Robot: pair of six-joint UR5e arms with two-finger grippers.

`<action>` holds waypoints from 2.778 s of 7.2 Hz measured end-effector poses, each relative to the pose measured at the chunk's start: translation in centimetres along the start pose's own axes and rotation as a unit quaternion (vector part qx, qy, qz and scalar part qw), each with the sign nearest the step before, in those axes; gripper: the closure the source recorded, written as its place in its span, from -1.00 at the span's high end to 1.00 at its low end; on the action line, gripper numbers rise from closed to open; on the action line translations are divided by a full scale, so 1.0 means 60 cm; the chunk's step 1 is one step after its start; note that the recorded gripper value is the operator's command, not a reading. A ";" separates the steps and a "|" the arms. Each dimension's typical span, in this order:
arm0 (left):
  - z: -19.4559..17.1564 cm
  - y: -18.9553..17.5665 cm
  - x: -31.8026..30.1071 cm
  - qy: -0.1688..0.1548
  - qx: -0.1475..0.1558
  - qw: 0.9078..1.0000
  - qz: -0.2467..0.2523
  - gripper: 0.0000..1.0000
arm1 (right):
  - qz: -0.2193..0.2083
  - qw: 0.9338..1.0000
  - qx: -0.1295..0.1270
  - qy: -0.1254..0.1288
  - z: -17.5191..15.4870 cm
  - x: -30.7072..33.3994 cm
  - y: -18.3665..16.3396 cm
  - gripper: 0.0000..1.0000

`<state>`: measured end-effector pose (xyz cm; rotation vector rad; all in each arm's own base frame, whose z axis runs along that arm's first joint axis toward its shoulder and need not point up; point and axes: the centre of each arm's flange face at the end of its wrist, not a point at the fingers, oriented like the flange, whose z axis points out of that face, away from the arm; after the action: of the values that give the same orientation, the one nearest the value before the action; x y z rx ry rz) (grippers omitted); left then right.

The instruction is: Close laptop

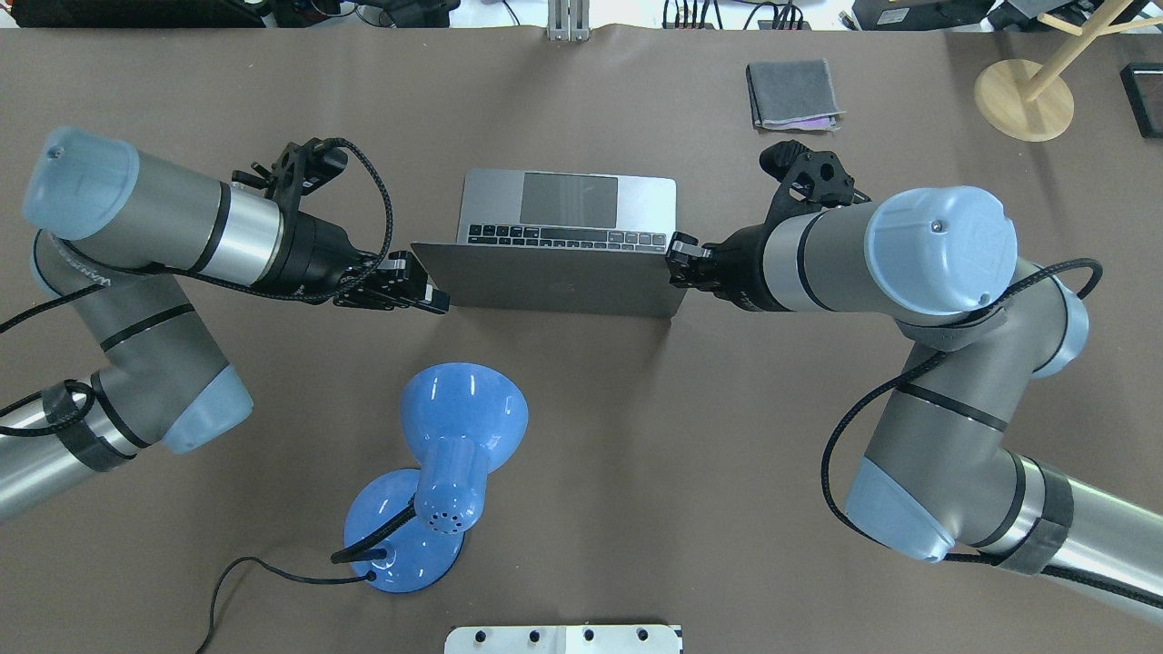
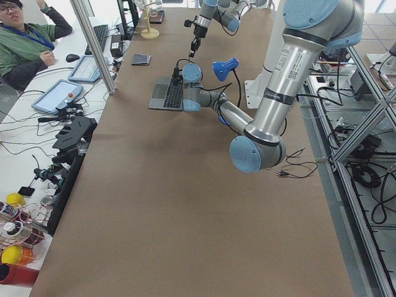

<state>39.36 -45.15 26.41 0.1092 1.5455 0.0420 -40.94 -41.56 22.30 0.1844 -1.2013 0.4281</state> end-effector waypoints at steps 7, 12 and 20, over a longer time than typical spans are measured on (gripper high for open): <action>0.023 -0.093 0.021 -0.039 0.078 0.996 -0.019 -1.00 | 0.008 1.000 0.014 0.017 0.040 -0.001 -0.037 -1.00; 0.051 -0.202 0.001 -0.074 0.121 0.990 -0.025 -1.00 | 0.022 0.998 0.039 0.052 0.115 -0.011 -0.118 -1.00; 0.213 -0.293 -0.073 -0.200 0.175 0.964 0.006 -1.00 | 0.040 0.989 0.050 0.136 0.269 0.012 -0.187 -1.00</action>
<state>51.25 -63.64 29.37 0.3831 1.1343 -0.2332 -49.98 -57.37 29.71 0.1575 -0.9212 0.5657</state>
